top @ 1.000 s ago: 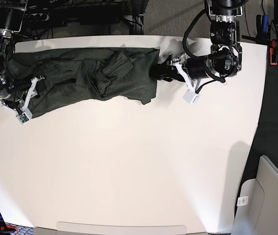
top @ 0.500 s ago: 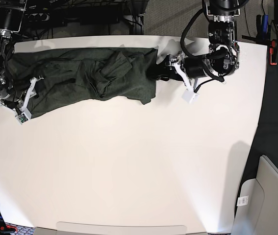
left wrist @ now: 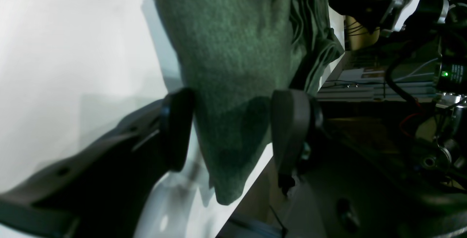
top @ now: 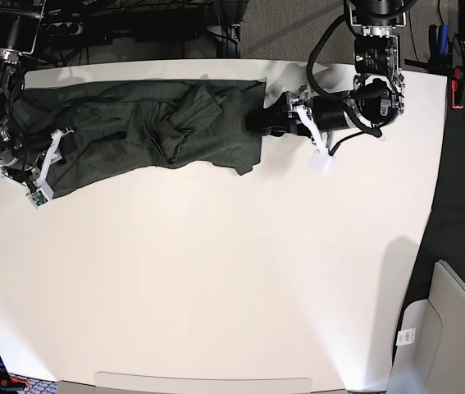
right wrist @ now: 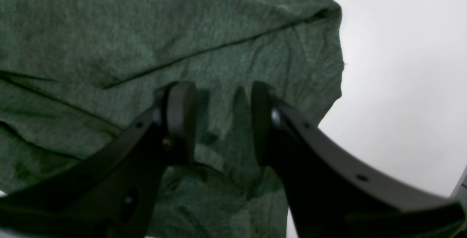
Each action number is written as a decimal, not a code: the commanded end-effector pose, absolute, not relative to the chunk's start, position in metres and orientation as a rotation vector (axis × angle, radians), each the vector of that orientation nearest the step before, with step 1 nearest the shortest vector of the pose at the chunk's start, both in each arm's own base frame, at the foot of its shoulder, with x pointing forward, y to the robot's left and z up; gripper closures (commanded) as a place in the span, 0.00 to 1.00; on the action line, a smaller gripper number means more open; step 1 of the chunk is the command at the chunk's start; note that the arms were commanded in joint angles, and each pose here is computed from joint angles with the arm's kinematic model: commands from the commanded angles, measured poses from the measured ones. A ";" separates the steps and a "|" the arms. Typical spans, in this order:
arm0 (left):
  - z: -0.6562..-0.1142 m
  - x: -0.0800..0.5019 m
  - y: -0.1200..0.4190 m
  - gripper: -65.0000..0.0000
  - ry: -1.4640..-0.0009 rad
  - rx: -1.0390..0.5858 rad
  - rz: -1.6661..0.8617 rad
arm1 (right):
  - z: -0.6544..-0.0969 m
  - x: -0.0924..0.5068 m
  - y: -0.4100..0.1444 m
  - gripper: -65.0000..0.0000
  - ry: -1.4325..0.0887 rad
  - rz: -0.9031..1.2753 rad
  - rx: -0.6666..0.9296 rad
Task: Fold the T-shirt properly
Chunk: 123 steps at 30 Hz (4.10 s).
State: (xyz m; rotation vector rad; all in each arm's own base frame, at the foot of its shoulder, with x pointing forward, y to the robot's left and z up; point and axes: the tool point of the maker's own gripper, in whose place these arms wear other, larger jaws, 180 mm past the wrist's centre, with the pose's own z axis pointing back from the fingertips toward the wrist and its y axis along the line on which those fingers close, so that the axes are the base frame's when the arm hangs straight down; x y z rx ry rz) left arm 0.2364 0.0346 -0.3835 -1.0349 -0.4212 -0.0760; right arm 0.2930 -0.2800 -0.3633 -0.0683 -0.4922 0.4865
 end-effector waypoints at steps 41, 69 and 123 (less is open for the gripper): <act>-0.326 0.315 0.084 0.92 -0.676 -0.861 -0.256 | -0.344 0.289 -0.317 0.62 -0.547 0.383 -0.119; -0.339 0.328 0.113 0.91 -0.667 -0.618 -0.328 | -0.366 0.274 -0.257 0.61 -0.610 0.302 0.170; -0.357 0.313 0.094 0.92 -0.606 -0.613 -0.376 | -0.411 0.256 -0.161 0.82 -0.646 -0.056 0.556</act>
